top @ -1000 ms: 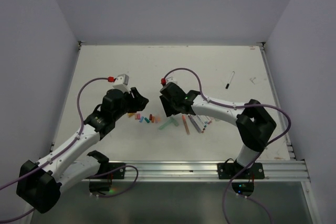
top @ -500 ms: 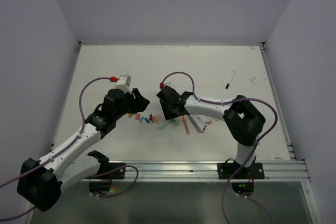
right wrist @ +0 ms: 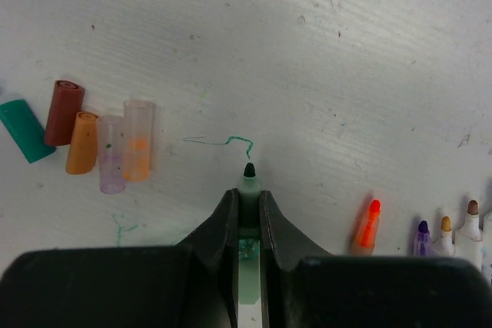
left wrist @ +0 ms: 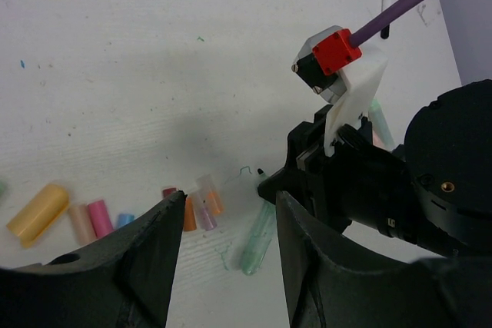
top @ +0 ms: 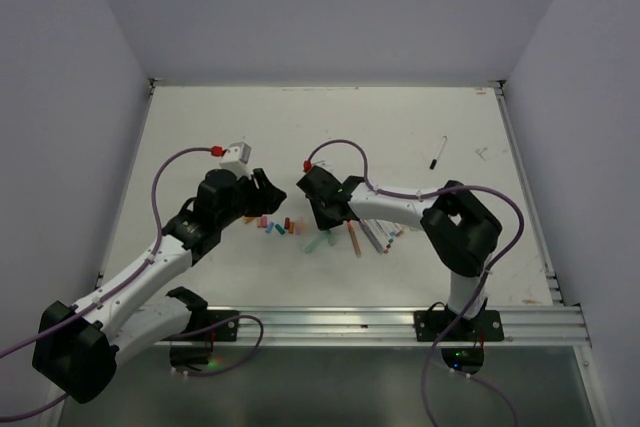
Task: Open the pen caps
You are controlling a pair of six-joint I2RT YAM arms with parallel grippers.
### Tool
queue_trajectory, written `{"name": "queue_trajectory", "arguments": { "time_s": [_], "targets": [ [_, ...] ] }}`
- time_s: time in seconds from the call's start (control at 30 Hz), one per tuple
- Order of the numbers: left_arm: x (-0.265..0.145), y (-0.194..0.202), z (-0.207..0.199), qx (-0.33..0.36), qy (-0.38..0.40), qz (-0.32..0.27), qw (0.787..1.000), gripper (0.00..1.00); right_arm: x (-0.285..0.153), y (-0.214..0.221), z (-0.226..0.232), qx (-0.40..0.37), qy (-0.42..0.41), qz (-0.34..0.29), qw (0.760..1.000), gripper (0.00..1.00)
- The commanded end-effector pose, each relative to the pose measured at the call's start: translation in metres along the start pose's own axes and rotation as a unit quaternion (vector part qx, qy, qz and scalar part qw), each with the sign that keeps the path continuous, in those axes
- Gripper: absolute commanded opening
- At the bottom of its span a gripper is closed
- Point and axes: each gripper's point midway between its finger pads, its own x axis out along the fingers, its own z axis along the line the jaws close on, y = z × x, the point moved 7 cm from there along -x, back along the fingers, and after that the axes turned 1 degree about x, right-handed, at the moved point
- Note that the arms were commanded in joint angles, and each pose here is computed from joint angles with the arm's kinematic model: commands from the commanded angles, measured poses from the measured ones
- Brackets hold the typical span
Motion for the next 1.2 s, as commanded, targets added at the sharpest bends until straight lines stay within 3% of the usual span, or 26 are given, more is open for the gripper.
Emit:
{"name": "queue_trajectory", "arguments": {
  "time_s": [0.0,0.13,0.3,0.43,0.63,0.73,0.9,1.03,1.17],
  "targets": [
    [-0.002,-0.006,-0.006,0.018,0.03,-0.009,0.999,0.54,-0.031,-0.03,0.008,0.022,-0.041,-0.072,0.996,0.0],
    [-0.001,-0.007,-0.017,0.032,0.085,-0.019,0.996,0.54,-0.054,-0.044,0.008,0.061,-0.081,-0.131,0.986,0.0],
    [0.005,0.008,-0.022,0.024,0.138,0.01,0.99,0.53,-0.088,-0.06,0.008,0.089,-0.149,-0.224,0.959,0.0],
    [0.008,0.017,-0.029,-0.005,0.188,0.023,0.982,0.51,-0.099,-0.063,0.012,0.091,-0.183,-0.246,0.948,0.0],
    [0.013,0.024,-0.031,-0.014,0.202,0.038,0.979,0.5,-0.106,-0.065,0.015,0.107,-0.214,-0.267,0.933,0.0],
    [0.013,0.027,-0.03,-0.014,0.194,0.046,0.98,0.5,-0.101,-0.063,0.013,0.106,-0.198,-0.257,0.94,0.0],
    [0.01,0.017,-0.018,-0.005,0.126,0.006,0.992,0.5,-0.088,-0.054,-0.002,0.12,-0.171,-0.234,0.949,0.0],
    [0.005,0.01,-0.012,0.011,0.091,-0.013,0.996,0.5,-0.065,-0.032,-0.011,0.087,-0.135,-0.15,0.975,0.0],
    [0.006,0.005,-0.01,0.024,0.075,-0.017,0.997,0.5,-0.038,-0.015,-0.01,0.068,-0.126,-0.102,0.984,0.0]
  ]
}}
